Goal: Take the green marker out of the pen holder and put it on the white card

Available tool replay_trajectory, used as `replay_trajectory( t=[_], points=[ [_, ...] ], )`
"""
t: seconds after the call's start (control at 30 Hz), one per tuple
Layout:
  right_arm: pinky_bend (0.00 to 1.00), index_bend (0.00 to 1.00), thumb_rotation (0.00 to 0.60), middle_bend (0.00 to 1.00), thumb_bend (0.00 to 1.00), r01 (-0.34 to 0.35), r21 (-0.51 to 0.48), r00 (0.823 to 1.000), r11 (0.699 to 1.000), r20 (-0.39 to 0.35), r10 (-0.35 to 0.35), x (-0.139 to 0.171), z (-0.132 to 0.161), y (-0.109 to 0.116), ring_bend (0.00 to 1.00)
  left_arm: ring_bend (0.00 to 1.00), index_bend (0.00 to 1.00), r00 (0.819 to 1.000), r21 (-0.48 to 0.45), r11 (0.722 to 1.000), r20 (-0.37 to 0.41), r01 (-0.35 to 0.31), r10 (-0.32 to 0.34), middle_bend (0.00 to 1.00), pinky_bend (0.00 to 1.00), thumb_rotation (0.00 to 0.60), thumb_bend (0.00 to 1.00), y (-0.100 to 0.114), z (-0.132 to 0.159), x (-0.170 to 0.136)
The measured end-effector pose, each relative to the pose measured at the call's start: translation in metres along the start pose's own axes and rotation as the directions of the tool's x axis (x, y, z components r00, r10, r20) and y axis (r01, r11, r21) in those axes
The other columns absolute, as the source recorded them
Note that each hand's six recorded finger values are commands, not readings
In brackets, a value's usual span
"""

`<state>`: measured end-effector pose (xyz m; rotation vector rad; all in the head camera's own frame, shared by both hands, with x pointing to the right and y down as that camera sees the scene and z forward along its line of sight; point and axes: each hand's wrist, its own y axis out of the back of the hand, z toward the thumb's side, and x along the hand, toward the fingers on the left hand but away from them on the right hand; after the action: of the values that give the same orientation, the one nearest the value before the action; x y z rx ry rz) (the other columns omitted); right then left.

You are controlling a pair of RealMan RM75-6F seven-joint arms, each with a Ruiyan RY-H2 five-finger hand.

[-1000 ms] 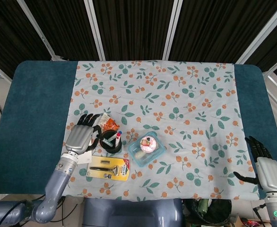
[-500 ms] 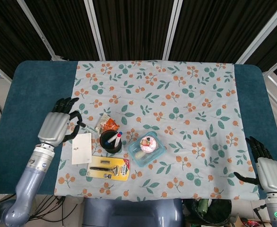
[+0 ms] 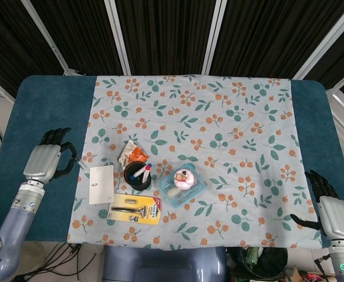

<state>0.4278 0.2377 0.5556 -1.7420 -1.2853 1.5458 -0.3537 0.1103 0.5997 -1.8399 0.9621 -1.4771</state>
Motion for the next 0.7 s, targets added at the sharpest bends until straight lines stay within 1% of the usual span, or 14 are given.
replay_trajectory(
  t=[0.07, 0.13, 0.23, 0.3, 0.37, 0.47, 0.57, 0.7],
  points=[
    [0.13, 0.0, 0.6, 0.0, 0.14, 0.001, 0.0, 1.0, 1.0, 0.002, -0.001, 0.0, -0.001, 0.0, 0.0, 0.0, 0.37, 1.0, 0.0, 1.0, 0.001, 0.015, -0.015, 0.04, 0.01, 0.6, 0.3, -0.007, 0.001, 0.001],
    [0.13, 0.0, 0.6, 0.0, 0.14, 0.0, 0.0, 1.0, 1.0, 0.002, 0.0, 0.0, -0.001, 0.0, 0.0, 0.0, 0.27, 1.0, -0.002, 1.0, 0.004, 0.025, -0.025, 0.01, 0.01, 0.6, 0.26, -0.013, 0.004, 0.001],
    [0.13, 0.0, 0.6, 0.0, 0.14, -0.001, -0.001, 1.0, 1.0, 0.001, 0.001, 0.0, -0.001, 0.0, 0.0, 0.0, 0.15, 1.0, -0.009, 1.0, 0.008, 0.028, -0.028, 0.0, 0.01, 0.6, 0.22, -0.019, 0.008, 0.002],
    [0.13, 0.0, 0.6, 0.0, 0.14, -0.001, -0.002, 1.0, 1.0, 0.0, 0.001, 0.0, -0.001, 0.001, 0.0, 0.0, 0.09, 1.0, -0.015, 1.0, 0.007, 0.025, -0.025, 0.0, 0.01, 0.6, 0.22, -0.02, 0.009, 0.003],
    [0.13, 0.0, 0.6, 0.0, 0.14, -0.001, -0.001, 1.0, 1.0, -0.001, 0.001, 0.0, -0.001, 0.001, 0.0, 0.0, 0.06, 1.0, -0.019, 1.0, 0.003, 0.017, -0.017, 0.0, 0.01, 0.6, 0.21, -0.02, 0.008, 0.002],
    [0.13, 0.0, 0.6, 0.0, 0.14, -0.002, -0.001, 1.0, 1.0, -0.002, 0.002, 0.0, -0.001, 0.001, 0.0, 0.0, 0.05, 1.0, -0.028, 1.0, -0.002, 0.009, -0.01, 0.0, 0.0, 0.6, 0.2, -0.02, 0.006, -0.001],
    [0.13, 0.0, 0.6, 0.0, 0.14, -0.001, 0.0, 1.0, 1.0, -0.003, 0.001, 0.0, -0.001, 0.001, 0.0, 0.0, 0.03, 1.0, -0.027, 1.0, -0.001, -0.004, 0.004, 0.0, 0.0, 0.6, 0.16, -0.017, 0.002, -0.008],
    [0.13, 0.0, 0.6, 0.0, 0.14, -0.001, 0.004, 1.0, 1.0, -0.003, 0.001, 0.0, -0.001, 0.001, 0.0, 0.0, 0.0, 0.999, 0.001, 0.999, 0.011, -0.035, 0.035, 0.0, 0.0, 0.6, 0.08, -0.013, -0.008, -0.022]
  ],
)
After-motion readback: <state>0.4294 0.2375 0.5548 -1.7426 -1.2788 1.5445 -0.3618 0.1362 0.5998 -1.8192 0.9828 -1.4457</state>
